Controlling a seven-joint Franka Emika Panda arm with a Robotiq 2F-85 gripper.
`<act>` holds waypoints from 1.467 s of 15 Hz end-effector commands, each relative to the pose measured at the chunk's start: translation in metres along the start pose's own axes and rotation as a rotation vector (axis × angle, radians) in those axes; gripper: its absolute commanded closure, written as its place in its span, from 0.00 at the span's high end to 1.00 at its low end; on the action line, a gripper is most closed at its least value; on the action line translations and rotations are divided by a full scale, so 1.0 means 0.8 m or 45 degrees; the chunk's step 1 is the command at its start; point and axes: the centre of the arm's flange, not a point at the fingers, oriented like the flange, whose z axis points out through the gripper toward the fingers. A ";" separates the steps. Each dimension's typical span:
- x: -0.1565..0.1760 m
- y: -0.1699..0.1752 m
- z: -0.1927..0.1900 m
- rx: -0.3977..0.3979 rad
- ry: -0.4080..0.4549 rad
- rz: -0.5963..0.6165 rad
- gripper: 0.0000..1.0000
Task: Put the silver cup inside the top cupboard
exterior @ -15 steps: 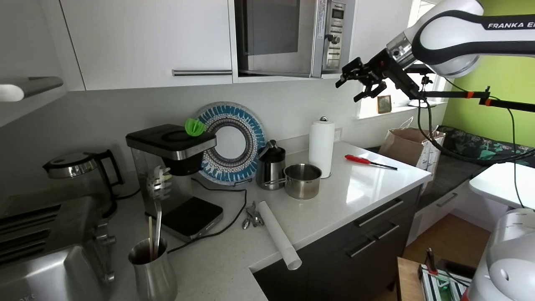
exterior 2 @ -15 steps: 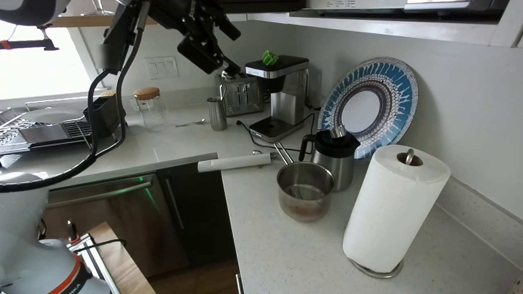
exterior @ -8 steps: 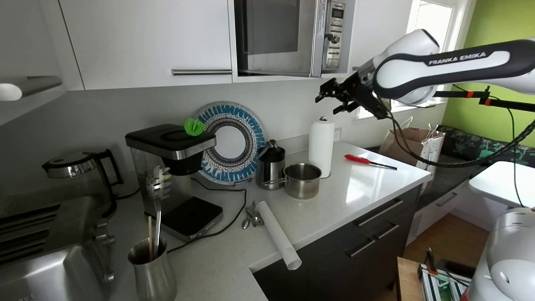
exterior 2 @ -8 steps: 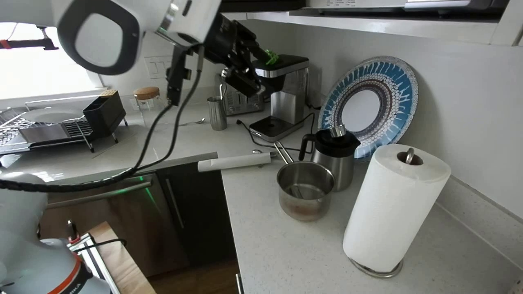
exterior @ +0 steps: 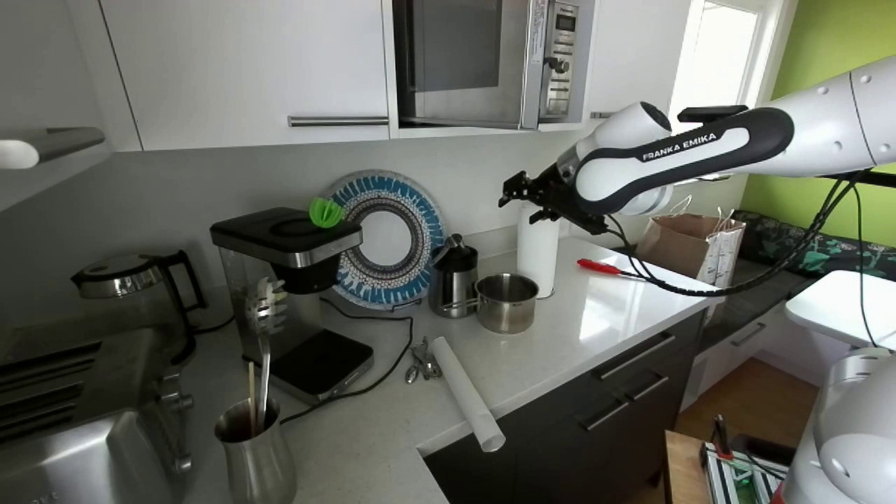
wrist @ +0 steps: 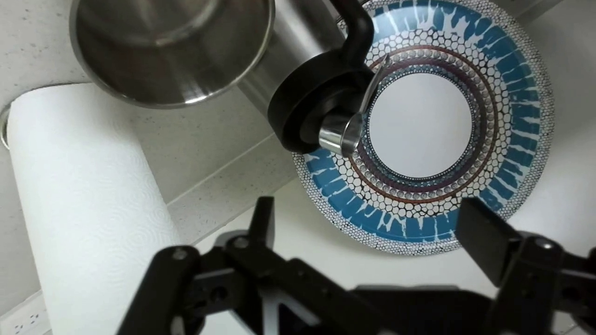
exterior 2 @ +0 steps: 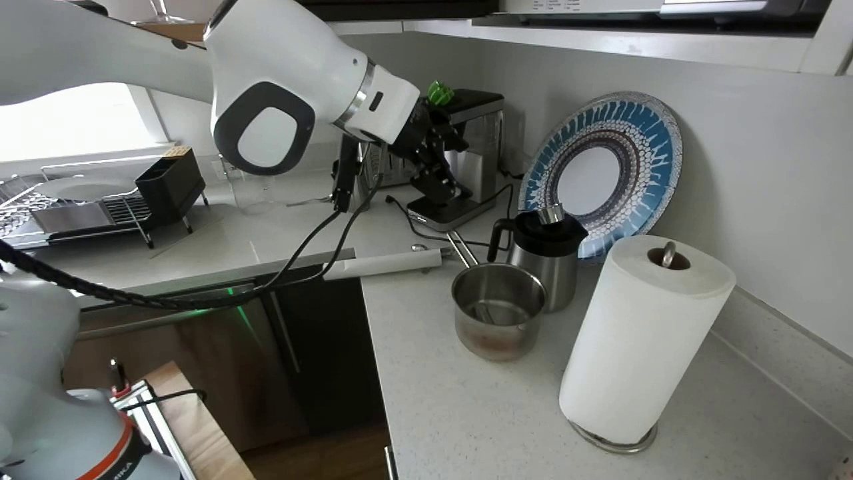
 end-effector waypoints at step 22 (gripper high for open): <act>0.014 -0.056 0.218 -0.324 0.191 0.123 1.00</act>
